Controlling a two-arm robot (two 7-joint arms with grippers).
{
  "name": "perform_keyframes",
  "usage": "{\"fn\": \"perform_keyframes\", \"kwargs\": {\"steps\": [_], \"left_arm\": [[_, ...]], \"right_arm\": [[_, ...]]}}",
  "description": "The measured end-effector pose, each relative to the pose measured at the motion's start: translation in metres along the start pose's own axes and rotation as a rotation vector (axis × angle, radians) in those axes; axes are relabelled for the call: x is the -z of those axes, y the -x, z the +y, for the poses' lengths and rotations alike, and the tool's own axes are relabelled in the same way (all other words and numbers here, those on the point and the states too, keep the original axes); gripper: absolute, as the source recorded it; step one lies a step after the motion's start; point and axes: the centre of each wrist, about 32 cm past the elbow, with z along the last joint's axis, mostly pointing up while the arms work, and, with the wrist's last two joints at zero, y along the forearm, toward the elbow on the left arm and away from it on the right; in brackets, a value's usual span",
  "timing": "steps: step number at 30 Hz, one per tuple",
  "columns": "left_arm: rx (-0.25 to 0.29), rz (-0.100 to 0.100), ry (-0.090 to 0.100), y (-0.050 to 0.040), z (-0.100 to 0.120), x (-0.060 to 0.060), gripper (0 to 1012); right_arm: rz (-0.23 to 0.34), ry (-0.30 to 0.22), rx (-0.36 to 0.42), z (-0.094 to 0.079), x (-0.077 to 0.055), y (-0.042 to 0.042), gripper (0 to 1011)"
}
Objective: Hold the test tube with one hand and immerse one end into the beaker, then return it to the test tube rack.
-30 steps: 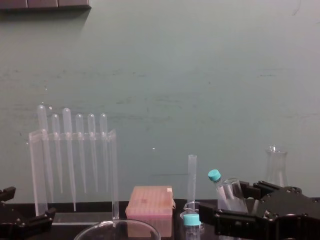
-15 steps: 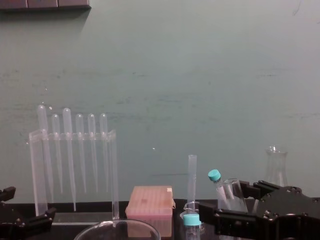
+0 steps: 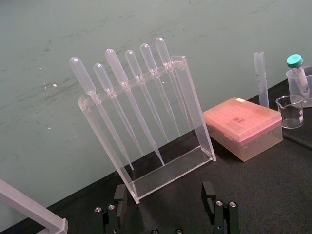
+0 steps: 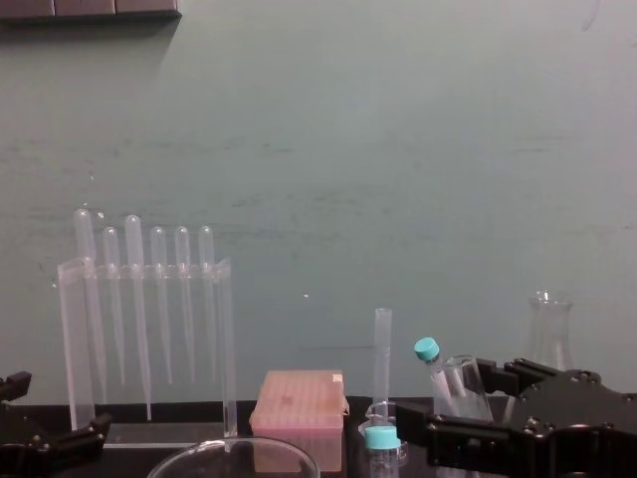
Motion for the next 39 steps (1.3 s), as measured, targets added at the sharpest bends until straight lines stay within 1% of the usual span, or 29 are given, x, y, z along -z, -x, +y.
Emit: {"fn": "perform_keyframes", "kwargs": {"steps": [10, 13, 14, 16, 17, 18, 19, 20, 28, 29, 30, 33, 34, 35, 36, 39], "left_arm": [[0.000, 0.000, 0.000, 0.0000, 0.0000, 0.0000, 1000], [0.000, 0.000, 0.000, 0.0000, 0.0000, 0.0000, 1000], [0.000, 0.000, 0.000, 0.0000, 0.0000, 0.0000, 1000], [0.000, 0.000, 0.000, 0.0000, 0.0000, 0.0000, 1000], [0.000, 0.000, 0.000, 0.0000, 0.0000, 0.0000, 1000], [0.000, 0.000, 0.000, 0.0000, 0.0000, 0.0000, 1000], [0.000, 0.000, 0.000, 0.0000, 0.0000, 0.0000, 1000], [0.000, 0.000, 0.000, 0.0000, 0.0000, 0.0000, 1000], [0.000, 0.000, 0.000, 0.0000, 0.0000, 0.0000, 1000], [0.000, 0.000, 0.000, 0.0000, 0.0000, 0.0000, 1000], [0.000, 0.000, 0.000, 0.0000, 0.0000, 0.0000, 1000], [0.000, 0.000, 0.000, 0.0000, 0.0000, 0.0000, 1000], [0.000, 0.000, 0.000, 0.0000, 0.0000, 0.0000, 1000], [0.000, 0.000, 0.000, 0.0000, 0.0000, 0.0000, 1000], [0.000, 0.000, 0.000, 0.0000, 0.0000, 0.0000, 1000], [0.000, 0.000, 0.000, 0.0000, 0.0000, 0.0000, 1000]], "right_arm": [[0.001, 0.000, 0.000, 0.0000, 0.0000, 0.0000, 1004], [0.000, 0.000, 0.000, 0.0000, 0.0000, 0.0000, 954], [0.000, 0.000, 0.000, 0.0000, 0.0000, 0.0000, 915], [0.001, 0.000, 0.000, 0.0000, 0.0000, 0.0000, 888], [0.001, 0.000, 0.000, 0.0000, 0.0000, 0.0000, 852], [0.001, 0.000, 0.000, 0.0000, 0.0000, 0.0000, 840], [0.001, 0.000, 0.000, 0.0000, 0.0000, 0.0000, 797], [0.001, 0.000, 0.000, 0.0000, 0.0000, 0.0000, 781], [0.000, 0.000, 0.000, 0.0000, 0.0000, 0.0000, 520], [0.000, 0.000, 0.000, 0.0000, 0.0000, 0.0000, 459], [0.000, 0.000, 0.000, 0.0000, 0.0000, 0.0000, 459], [0.000, 0.000, 0.000, 0.0000, 0.0000, 0.0000, 364], [0.000, 0.000, 0.000, 0.0000, 0.0001, 0.0000, 316], [0.000, 0.000, 0.000, 0.0000, 0.0000, 0.0000, 303], [0.000, 0.000, 0.000, 0.0000, 0.0000, 0.0000, 242], [0.000, 0.000, 0.000, 0.0000, 0.0000, 0.0000, 225]]}}
